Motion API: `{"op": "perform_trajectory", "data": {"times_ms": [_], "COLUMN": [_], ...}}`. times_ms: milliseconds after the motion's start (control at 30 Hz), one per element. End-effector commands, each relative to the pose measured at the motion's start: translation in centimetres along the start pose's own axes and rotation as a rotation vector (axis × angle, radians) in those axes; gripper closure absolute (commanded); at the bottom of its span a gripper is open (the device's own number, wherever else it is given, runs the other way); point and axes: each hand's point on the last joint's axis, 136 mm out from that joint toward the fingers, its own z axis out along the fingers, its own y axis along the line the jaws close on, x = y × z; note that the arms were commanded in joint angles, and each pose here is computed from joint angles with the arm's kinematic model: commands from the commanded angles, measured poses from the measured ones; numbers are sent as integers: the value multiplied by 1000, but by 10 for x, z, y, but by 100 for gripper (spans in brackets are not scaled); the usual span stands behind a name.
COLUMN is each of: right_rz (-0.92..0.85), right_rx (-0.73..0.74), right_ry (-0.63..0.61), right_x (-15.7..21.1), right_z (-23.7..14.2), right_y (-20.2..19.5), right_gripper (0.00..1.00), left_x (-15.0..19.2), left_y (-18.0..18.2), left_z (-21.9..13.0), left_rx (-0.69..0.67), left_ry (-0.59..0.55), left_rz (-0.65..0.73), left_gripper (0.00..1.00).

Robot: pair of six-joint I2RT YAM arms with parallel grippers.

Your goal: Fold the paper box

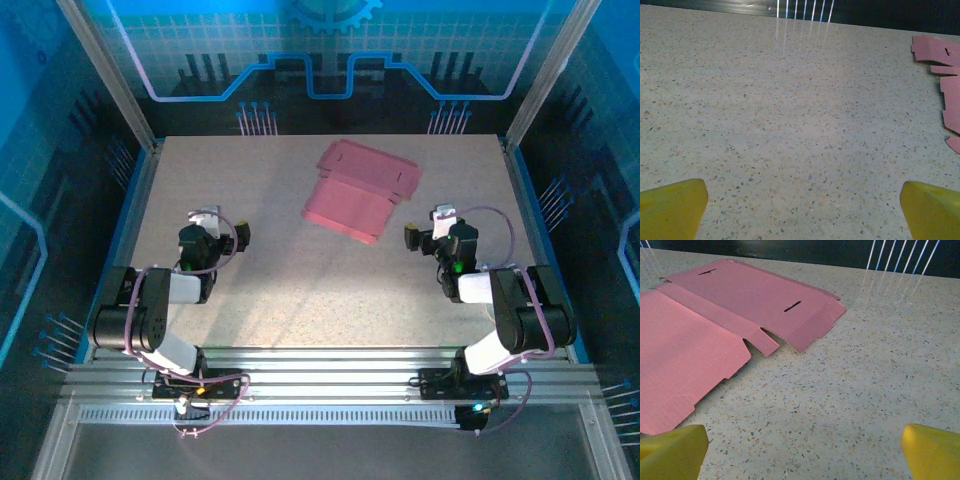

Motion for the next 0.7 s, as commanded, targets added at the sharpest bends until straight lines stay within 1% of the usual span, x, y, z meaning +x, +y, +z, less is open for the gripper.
{"op": "perform_trajectory", "data": {"times_ms": [0, 167, 300, 467, 567, 667], "right_rz": [-12, -12, -19, -22, -23, -15], "right_rx": [-14, -12, -24, -18, 1, 46], "right_ry": [-25, -29, -67, -81, -77, -55], "right_x": [-9, -9, -11, -24, -35, -46], "right_z": [3, 2, -5, -14, -22, -32], "right_y": [2, 2, 5, 4, 2, -2], "right_gripper": [0, 0, 0, 0, 0, 0], "left_x": [-7, -8, -9, -17, -29, -36], "left_y": [-5, -5, -4, -3, -7, -8], "left_z": [3, 3, -3, -12, -19, -28], "left_rx": [20, 20, 6, -29, -47, -72], "left_ry": [-17, -22, -48, -76, -73, -32], "left_rz": [24, 25, 25, 36, 47, 20], "left_gripper": [1, 1, 1, 1, 1, 1]}}
